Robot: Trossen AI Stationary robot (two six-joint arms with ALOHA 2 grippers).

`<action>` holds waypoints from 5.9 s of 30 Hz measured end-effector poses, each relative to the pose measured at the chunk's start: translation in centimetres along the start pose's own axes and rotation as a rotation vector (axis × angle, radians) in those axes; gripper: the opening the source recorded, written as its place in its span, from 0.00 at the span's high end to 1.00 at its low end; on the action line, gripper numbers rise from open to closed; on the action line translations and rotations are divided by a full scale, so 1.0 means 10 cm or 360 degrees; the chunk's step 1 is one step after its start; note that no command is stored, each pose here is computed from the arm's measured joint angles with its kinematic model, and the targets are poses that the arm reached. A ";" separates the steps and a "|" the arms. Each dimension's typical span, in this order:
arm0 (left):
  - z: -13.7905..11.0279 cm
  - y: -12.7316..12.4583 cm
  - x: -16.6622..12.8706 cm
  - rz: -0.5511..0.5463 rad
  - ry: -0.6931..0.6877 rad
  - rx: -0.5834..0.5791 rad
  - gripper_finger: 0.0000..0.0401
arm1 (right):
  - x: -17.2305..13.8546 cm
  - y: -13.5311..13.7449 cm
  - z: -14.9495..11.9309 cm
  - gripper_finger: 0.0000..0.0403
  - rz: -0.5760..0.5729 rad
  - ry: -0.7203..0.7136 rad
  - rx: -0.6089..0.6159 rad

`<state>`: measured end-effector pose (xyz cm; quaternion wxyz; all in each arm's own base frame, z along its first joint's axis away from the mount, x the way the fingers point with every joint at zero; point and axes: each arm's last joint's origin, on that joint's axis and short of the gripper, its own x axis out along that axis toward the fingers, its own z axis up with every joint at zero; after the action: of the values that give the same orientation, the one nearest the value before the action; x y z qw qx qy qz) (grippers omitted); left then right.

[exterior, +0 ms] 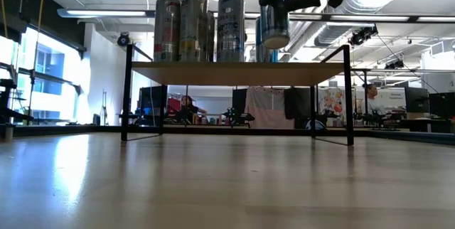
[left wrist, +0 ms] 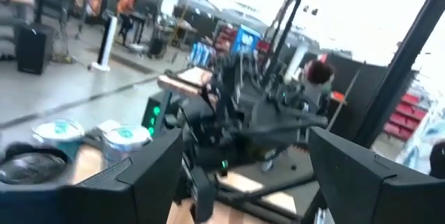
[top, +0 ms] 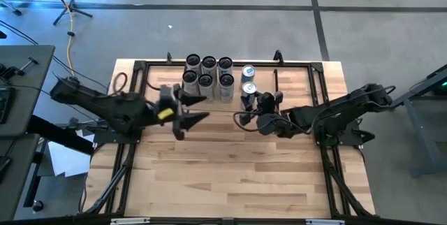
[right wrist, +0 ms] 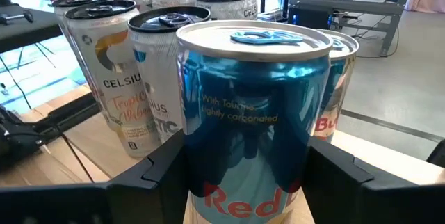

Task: Place canned beverage on shelf
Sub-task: Put the blue soda can on the shelf aligned with the other blue soda can

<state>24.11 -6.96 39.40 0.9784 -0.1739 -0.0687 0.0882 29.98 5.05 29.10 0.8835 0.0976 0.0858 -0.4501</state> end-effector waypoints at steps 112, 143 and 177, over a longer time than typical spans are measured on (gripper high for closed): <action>0.00 0.94 -1.12 0.0119 -0.0471 -0.0218 0.31 | -0.35 -0.56 0.35 0.44 0.0097 0.0247 -0.0204; 0.05 0.95 -1.14 0.0178 -0.0571 -0.0354 0.31 | -0.81 -1.08 0.19 0.44 0.0508 0.0205 0.0038; 0.05 0.96 -1.14 0.0217 -0.0582 -0.0358 0.31 | 0.03 -0.60 -0.10 0.44 0.0356 -0.0132 0.0119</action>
<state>11.48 -0.20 35.29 0.9158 -0.2674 -0.2424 0.1760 25.21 1.56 27.51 0.9267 0.1208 0.0208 -0.3553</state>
